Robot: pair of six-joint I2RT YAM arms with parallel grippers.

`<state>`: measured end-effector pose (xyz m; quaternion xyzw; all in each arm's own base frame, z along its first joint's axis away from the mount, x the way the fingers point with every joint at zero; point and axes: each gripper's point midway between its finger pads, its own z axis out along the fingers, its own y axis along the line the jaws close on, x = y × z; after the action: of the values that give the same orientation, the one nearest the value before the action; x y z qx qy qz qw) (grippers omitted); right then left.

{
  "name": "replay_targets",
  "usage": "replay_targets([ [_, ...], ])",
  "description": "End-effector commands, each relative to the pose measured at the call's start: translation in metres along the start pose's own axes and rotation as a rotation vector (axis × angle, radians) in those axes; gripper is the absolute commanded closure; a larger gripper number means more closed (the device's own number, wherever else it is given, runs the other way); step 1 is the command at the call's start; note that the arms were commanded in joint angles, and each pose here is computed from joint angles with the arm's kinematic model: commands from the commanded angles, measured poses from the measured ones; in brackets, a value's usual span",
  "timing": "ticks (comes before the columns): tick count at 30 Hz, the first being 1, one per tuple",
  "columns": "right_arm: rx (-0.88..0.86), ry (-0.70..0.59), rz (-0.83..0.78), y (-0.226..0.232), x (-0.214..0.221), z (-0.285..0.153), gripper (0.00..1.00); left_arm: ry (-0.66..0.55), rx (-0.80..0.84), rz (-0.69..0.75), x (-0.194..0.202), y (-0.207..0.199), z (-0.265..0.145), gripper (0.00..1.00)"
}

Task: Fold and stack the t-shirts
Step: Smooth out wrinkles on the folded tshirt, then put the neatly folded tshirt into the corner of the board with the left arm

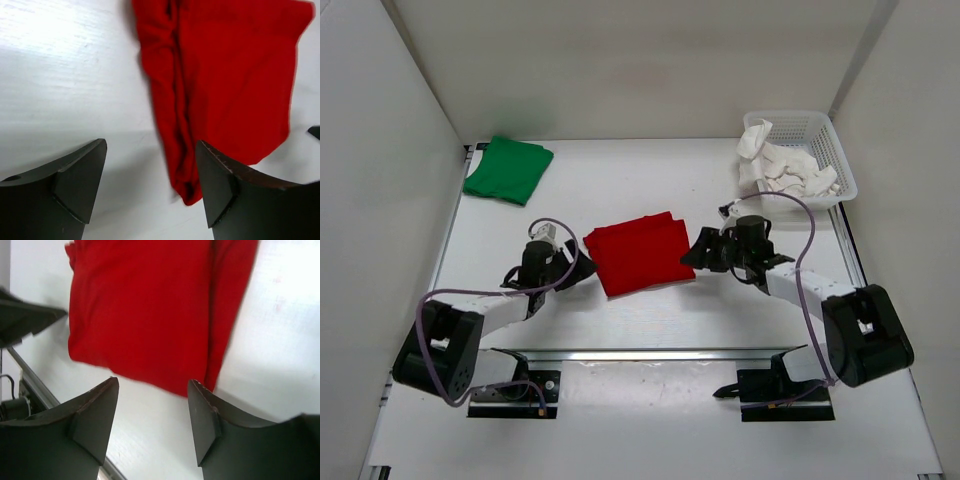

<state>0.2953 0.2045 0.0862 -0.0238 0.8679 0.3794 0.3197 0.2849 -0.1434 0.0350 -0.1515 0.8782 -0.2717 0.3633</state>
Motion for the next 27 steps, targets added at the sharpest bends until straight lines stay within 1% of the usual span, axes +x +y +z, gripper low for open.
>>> replay_targets([
  [1,-0.035,-0.066,-0.064,0.012,-0.005,-0.012,0.43,0.058,0.073,-0.013,0.013,-0.009,0.013,0.14],
  [2,-0.028,-0.064,-0.052,0.009,0.001,-0.015,0.43,0.049,0.122,-0.021,0.007,-0.022,0.017,0.12],
  [3,-0.020,-0.055,-0.048,0.005,0.005,-0.017,0.43,0.084,0.116,-0.011,0.017,-0.021,0.023,0.12],
  [4,-0.028,-0.066,-0.064,0.007,0.004,-0.020,0.42,0.097,0.103,-0.013,0.017,-0.023,0.034,0.11],
  [5,-0.032,-0.075,-0.053,0.006,0.004,-0.023,0.42,0.126,0.092,0.010,0.019,-0.026,0.047,0.14],
  [6,-0.032,-0.082,-0.053,0.004,0.003,-0.025,0.42,0.137,0.097,0.033,0.014,-0.037,0.056,0.23],
  [7,-0.031,-0.087,-0.046,0.003,0.005,-0.027,0.42,0.185,0.064,0.040,0.026,-0.031,0.066,0.34],
  [8,-0.046,-0.095,-0.055,0.007,0.002,-0.029,0.42,0.188,0.088,0.046,0.022,-0.044,0.074,0.55],
  [9,-0.051,-0.099,-0.045,0.008,0.000,-0.031,0.41,0.210,0.087,0.027,0.026,-0.046,0.085,0.70],
  [10,-0.048,-0.097,-0.050,0.006,0.001,-0.032,0.42,0.228,0.086,0.023,0.032,-0.046,0.091,0.76],
  [11,-0.050,-0.104,-0.056,0.007,0.001,-0.034,0.42,0.217,0.092,0.012,0.025,-0.053,0.099,0.87],
  [12,-0.058,-0.104,-0.054,0.009,0.000,-0.036,0.42,0.183,0.102,0.017,0.013,-0.066,0.107,0.94],
  [13,-0.057,-0.104,-0.057,0.009,0.001,-0.037,0.42,0.188,0.094,0.021,0.011,-0.069,0.110,0.98],
  [15,-0.068,-0.113,-0.062,0.011,0.002,-0.039,0.41,0.135,0.143,0.052,-0.027,-0.110,0.126,1.00],
  [16,-0.055,-0.119,-0.043,0.005,0.004,-0.040,0.42,0.173,0.145,0.066,-0.024,-0.116,0.130,1.00],
  [17,-0.067,-0.120,-0.051,0.008,0.004,-0.040,0.42,0.140,0.182,0.081,-0.047,-0.139,0.139,1.00],
  [18,-0.059,-0.135,-0.034,0.003,0.003,-0.043,0.44,0.108,0.217,0.098,-0.077,-0.164,0.139,1.00],
  [19,-0.056,-0.143,-0.019,0.000,0.003,-0.045,0.44,0.127,0.193,0.112,-0.078,-0.162,0.145,1.00],
  [20,-0.052,-0.146,-0.016,-0.003,0.005,-0.046,0.44,0.085,0.240,0.138,-0.103,-0.190,0.147,1.00],
  [21,-0.051,-0.148,-0.014,-0.005,0.004,-0.048,0.44,0.051,0.266,0.152,-0.133,-0.209,0.142,1.00],
  [22,-0.035,-0.151,-0.006,-0.010,0.003,-0.049,0.44,0.071,0.254,0.148,-0.140,-0.206,0.146,1.00],
  [24,-0.021,-0.157,0.011,-0.016,0.001,-0.051,0.44,0.004,0.303,0.142,-0.194,-0.228,0.137,1.00],
  [25,-0.022,-0.165,0.016,-0.017,-0.003,-0.052,0.45,-0.029,0.310,0.124,-0.224,-0.227,0.128,1.00],
  [27,-0.041,-0.152,0.022,-0.015,0.001,-0.051,0.44,-0.090,0.321,0.098,-0.262,-0.221,0.108,1.00],
])
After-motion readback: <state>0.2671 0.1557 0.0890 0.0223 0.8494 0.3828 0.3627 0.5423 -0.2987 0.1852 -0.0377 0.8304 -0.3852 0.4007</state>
